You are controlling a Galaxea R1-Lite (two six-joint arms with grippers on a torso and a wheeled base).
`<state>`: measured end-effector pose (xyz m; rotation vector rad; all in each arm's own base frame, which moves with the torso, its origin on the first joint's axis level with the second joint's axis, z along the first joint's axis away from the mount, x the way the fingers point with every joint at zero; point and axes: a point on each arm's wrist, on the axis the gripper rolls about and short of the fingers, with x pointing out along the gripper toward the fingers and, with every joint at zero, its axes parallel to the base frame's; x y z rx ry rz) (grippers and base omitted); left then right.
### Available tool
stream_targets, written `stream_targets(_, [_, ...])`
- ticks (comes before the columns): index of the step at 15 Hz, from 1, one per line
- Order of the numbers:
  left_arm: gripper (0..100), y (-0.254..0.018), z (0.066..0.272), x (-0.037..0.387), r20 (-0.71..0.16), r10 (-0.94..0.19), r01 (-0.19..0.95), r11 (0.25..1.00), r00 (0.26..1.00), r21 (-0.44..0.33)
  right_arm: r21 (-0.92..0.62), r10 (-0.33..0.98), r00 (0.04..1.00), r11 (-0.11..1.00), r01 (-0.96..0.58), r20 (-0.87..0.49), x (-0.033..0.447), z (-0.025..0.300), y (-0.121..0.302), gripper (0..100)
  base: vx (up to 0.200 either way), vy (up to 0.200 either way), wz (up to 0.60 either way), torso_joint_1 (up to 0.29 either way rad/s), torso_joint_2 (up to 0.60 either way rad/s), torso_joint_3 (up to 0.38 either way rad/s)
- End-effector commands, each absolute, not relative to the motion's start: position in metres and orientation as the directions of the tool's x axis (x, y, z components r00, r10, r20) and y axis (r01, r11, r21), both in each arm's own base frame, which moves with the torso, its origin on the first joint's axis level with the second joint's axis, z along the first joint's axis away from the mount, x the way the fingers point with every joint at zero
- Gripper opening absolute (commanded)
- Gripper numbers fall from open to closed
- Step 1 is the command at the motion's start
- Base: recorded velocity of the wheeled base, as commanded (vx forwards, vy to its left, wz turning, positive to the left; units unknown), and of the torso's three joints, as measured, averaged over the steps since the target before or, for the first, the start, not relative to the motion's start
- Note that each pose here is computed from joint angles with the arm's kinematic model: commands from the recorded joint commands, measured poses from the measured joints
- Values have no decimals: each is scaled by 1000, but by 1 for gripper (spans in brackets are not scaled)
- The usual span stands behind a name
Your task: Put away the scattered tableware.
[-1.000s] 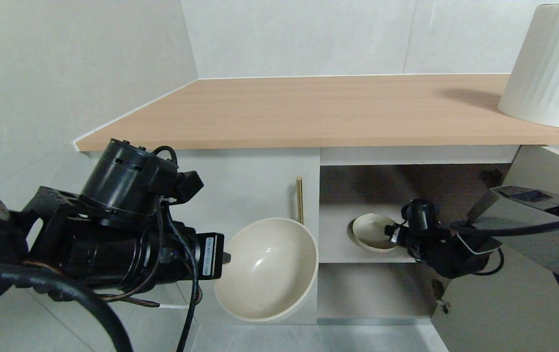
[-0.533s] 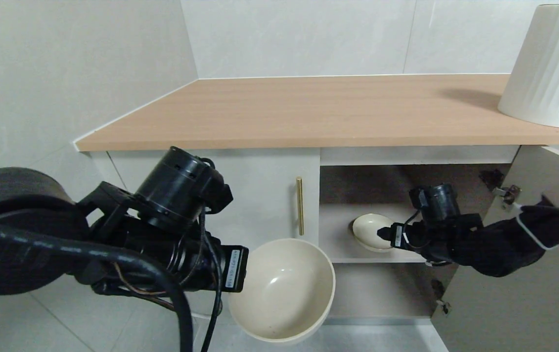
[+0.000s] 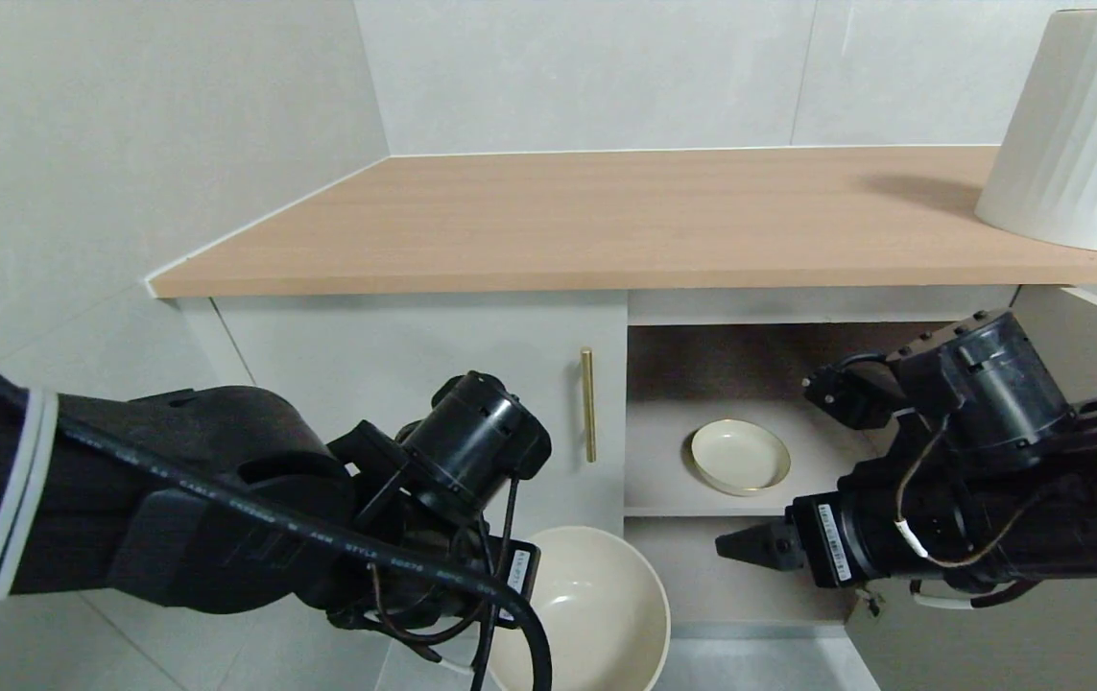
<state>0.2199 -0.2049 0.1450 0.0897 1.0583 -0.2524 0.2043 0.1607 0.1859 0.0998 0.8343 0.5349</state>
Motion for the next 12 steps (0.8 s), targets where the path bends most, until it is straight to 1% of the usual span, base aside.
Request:
stream_targets(1, [0, -208, 145, 217, -869, -167, 260, 965, 466, -46, 297, 529, 533, 836, -462, -660, 191, 193, 167, 100, 0, 0, 0, 0, 0, 0])
stream_targets(3, [0, -208, 153, 212, -853, -186, 268, 962, 487, -56, 280, 523, 481, 826, -489, -703, 186, 177, 181, 100, 0, 0, 0, 0, 0, 0])
stream_targets(6, [0, -209, 163, 203, -837, -216, 292, 954, 502, -71, 262, 497, 429, 827, -497, -755, 189, 156, 196, 100, 0, 0, 0, 0, 0, 0])
stream_targets(9, [0, -211, 167, 197, -830, -233, 311, 947, 508, -76, 259, 492, 418, 826, -500, -764, 190, 152, 200, 100, 0, 0, 0, 0, 0, 0])
stream_targets(12, [0, -214, 164, 196, -835, -233, 321, 944, 498, -71, 265, 493, 416, 827, -495, -764, 193, 147, 205, 100, 0, 0, 0, 0, 0, 0])
